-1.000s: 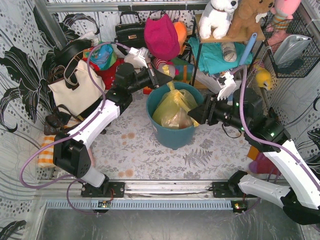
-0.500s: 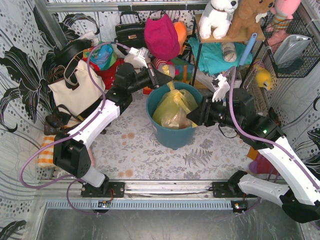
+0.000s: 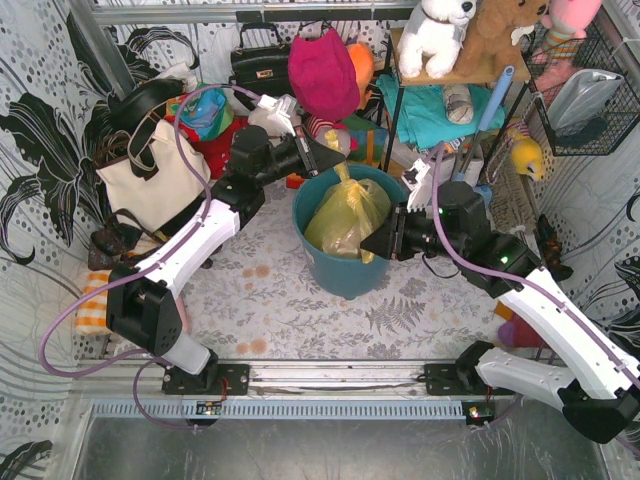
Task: Tie the trash bag
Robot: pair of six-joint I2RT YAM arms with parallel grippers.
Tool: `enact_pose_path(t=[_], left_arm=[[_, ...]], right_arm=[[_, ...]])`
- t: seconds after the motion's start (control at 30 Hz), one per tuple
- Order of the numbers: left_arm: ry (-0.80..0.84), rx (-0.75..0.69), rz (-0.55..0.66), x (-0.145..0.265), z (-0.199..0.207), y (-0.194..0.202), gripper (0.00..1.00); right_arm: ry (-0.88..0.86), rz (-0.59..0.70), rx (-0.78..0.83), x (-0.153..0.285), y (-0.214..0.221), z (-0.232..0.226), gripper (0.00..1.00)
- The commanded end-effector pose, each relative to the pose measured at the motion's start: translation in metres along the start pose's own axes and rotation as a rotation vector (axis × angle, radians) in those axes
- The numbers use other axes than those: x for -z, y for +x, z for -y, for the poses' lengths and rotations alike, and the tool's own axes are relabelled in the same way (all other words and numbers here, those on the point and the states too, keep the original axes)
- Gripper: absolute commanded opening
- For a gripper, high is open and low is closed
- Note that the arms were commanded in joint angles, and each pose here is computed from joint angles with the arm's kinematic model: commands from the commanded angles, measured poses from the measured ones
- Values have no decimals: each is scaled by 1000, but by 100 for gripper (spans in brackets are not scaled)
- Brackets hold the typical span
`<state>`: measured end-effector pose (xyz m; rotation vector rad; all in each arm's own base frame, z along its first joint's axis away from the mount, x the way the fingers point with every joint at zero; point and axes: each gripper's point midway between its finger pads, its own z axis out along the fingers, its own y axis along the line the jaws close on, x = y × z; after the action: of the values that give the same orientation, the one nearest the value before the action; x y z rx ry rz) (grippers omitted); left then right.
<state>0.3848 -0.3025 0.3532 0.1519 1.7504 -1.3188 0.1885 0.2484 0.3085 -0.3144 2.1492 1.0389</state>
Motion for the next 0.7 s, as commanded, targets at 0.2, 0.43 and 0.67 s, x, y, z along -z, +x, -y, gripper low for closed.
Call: enact_pose_path(t=[0.2, 0.43, 0.67], left_arm=[[59, -42, 50, 5, 18, -17, 0], [61, -49, 46, 5, 20, -17, 0], [61, -45, 46, 5, 18, -16, 0]], right_arm=[[-154, 138, -51, -9, -17, -22, 0], [-148, 193, -30, 6, -23, -23, 11], [-162, 182, -37, 8, -21, -26, 0]])
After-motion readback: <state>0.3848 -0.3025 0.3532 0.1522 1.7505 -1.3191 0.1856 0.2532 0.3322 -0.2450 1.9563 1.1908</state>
